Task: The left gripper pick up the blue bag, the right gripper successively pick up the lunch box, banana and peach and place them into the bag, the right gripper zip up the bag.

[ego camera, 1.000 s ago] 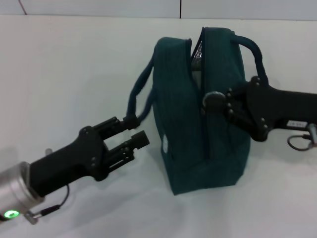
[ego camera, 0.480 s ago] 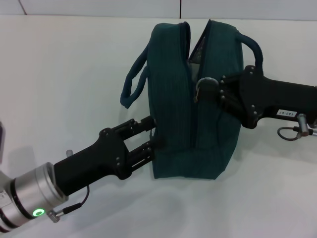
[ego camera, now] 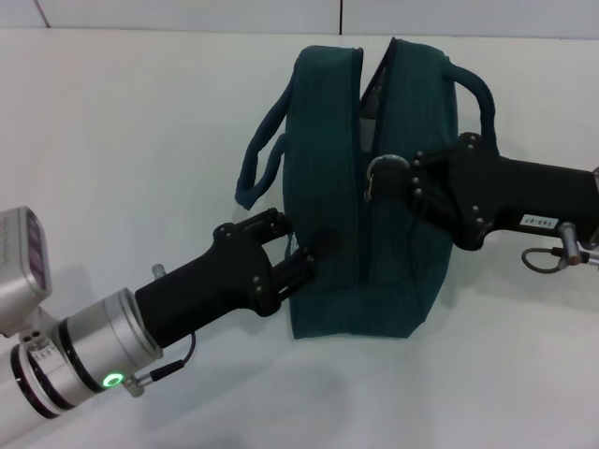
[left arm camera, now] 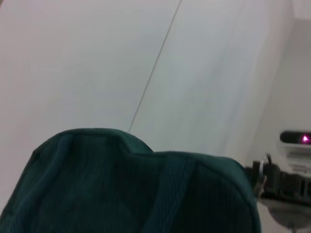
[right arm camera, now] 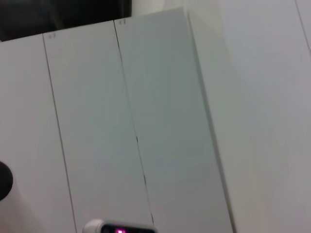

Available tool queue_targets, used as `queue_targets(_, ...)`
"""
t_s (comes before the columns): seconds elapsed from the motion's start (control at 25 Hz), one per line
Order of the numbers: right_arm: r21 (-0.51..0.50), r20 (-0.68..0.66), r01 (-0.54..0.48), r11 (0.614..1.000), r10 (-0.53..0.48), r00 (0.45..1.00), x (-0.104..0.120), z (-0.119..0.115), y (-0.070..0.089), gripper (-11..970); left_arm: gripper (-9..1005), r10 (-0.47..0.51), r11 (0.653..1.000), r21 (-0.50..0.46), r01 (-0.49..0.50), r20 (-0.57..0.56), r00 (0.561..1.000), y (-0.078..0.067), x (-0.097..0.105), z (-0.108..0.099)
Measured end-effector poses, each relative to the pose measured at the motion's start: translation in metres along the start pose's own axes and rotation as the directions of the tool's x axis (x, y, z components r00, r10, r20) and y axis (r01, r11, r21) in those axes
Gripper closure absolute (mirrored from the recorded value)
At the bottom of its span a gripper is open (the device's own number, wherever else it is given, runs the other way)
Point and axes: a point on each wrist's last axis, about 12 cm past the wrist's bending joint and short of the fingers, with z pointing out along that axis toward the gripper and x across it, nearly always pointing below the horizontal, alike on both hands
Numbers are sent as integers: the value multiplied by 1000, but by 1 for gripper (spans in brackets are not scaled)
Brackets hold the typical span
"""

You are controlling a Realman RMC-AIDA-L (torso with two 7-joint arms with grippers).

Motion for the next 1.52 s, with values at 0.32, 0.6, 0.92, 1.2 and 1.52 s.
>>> queue_targets(0.32, 56, 85, -10, 998, 5, 996, -5, -5, -2, 936, 606, 43, 999, -11, -43, -40, 998, 3, 3, 3)
queue_targets(0.6, 121, 103, -48, 992, 36, 994, 0, -6, -7, 935, 837, 42, 999, -21, -43, -55, 998, 5, 5, 3)
queue_targets(0.92, 103, 87, -73, 992, 64, 994, 1, 0, -7, 934, 914, 42, 999, -14, -43, -52, 998, 4, 4, 4)
queue_targets(1.2, 144, 155, -162, 976, 140, 978, -10, -2, -17, 932, 926, 77, 997, 6, -77, -59, 995, 3, 4, 11)
queue_targets(1.52, 161, 131, -194, 968, 174, 976, -6, 0, -20, 931, 925, 93, 996, 14, -92, -64, 994, 3, 5, 13)
